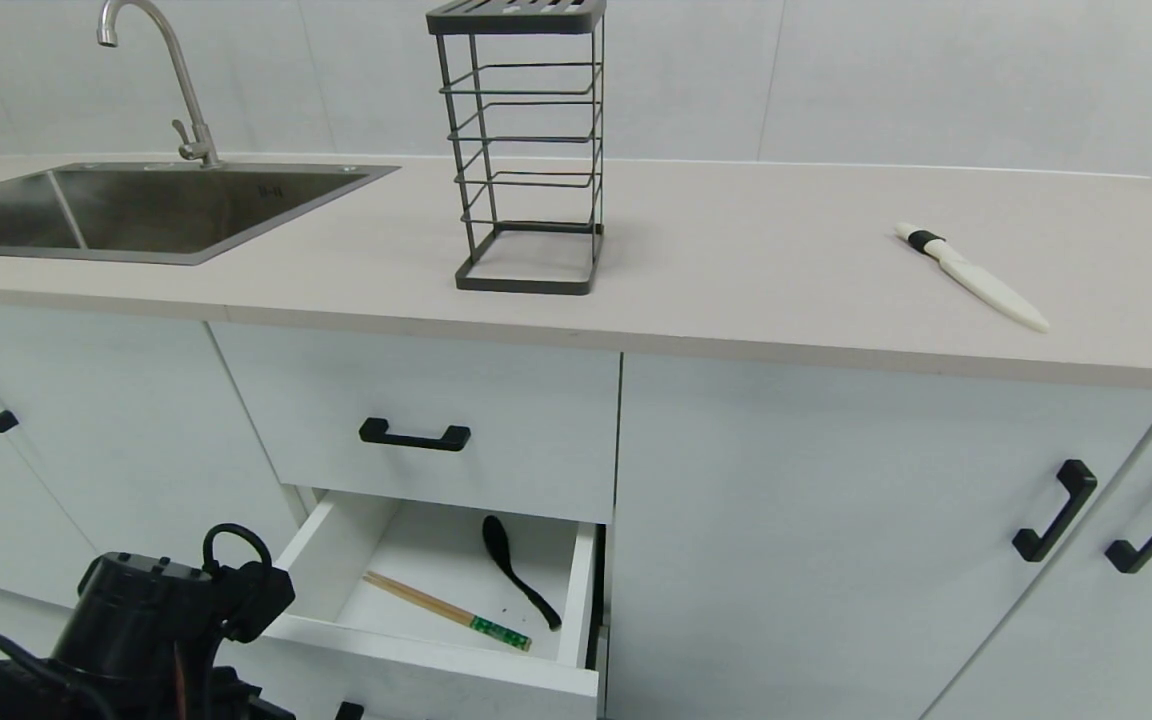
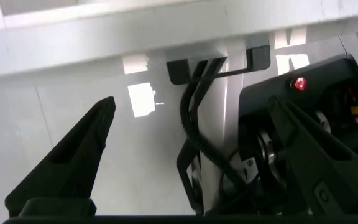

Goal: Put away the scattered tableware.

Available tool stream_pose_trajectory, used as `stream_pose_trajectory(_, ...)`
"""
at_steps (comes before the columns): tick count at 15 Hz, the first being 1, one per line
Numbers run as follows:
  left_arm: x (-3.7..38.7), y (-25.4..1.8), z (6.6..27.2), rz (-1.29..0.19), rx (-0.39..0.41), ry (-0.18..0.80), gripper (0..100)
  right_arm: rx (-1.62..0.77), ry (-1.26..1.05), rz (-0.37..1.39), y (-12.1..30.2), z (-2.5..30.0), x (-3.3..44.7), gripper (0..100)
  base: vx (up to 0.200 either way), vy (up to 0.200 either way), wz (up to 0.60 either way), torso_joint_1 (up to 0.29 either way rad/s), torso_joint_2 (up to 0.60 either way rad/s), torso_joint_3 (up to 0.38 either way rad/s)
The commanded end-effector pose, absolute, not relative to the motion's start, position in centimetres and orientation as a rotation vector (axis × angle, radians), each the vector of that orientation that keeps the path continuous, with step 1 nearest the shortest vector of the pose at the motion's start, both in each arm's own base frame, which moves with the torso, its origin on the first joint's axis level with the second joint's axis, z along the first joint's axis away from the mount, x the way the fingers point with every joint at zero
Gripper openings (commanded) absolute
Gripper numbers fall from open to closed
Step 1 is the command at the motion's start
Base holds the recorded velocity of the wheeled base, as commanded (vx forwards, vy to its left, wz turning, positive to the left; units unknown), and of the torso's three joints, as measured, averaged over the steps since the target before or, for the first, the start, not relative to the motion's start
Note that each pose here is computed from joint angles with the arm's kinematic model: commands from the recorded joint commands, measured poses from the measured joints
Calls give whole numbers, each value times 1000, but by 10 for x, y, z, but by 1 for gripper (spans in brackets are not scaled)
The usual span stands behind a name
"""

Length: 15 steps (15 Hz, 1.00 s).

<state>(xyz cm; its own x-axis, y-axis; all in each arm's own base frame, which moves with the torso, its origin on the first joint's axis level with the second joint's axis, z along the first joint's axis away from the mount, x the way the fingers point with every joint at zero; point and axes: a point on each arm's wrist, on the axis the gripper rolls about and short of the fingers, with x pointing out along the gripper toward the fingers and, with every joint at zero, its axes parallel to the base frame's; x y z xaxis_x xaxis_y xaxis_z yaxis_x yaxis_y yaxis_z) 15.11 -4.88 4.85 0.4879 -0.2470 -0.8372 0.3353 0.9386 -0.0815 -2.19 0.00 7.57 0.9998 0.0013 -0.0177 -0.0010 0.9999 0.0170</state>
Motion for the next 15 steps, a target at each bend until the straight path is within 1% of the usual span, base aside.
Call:
stream_pose_trajectory(1,154,-50,47,-353,97,999,100,17,18,1,0,76,-22,100,0,0,0,0,0,0)
stream_pose_trajectory(4,162,-51,48,-349,90,952,100,17,20,1,0,76,-22,100,0,0,0,0,0,0)
stream_pose_trajectory(10,176,-55,43,-347,79,902,100,17,20,1,0,76,-22,100,0,0,0,0,0,0)
stream_pose_trajectory(14,183,-56,36,-344,76,897,100,17,18,1,0,76,-22,100,0,0,0,0,0,0)
stream_pose_trajectory(15,188,-57,37,-345,72,874,100,17,18,1,0,76,-22,100,0,0,0,0,0,0)
